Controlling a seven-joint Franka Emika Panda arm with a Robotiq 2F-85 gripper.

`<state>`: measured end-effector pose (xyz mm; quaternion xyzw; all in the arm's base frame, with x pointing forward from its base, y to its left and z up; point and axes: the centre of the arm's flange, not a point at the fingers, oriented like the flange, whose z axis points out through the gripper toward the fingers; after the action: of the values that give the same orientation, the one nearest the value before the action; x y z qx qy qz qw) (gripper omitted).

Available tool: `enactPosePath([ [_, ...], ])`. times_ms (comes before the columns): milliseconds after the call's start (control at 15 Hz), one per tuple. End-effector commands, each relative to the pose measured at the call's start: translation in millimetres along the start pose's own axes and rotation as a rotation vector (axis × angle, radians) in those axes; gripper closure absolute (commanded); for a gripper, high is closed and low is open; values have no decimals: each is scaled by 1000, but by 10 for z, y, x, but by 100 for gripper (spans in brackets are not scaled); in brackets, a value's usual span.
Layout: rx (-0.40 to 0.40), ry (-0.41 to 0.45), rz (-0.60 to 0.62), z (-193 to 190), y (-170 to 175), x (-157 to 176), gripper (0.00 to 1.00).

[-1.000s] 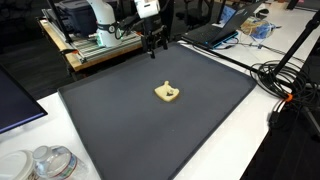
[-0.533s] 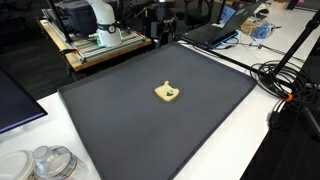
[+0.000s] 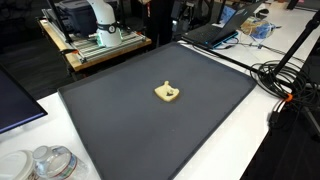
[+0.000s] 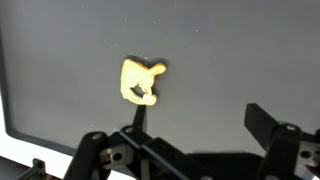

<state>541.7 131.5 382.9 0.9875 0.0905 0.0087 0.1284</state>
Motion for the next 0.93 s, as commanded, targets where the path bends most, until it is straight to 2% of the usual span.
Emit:
enactPosePath([
  [0, -22, -36, 11, 12, 5, 468, 0],
  [467, 2, -51, 70, 309, 375, 1060, 0],
  [867, 44, -66, 99, 562, 736, 1318, 0],
])
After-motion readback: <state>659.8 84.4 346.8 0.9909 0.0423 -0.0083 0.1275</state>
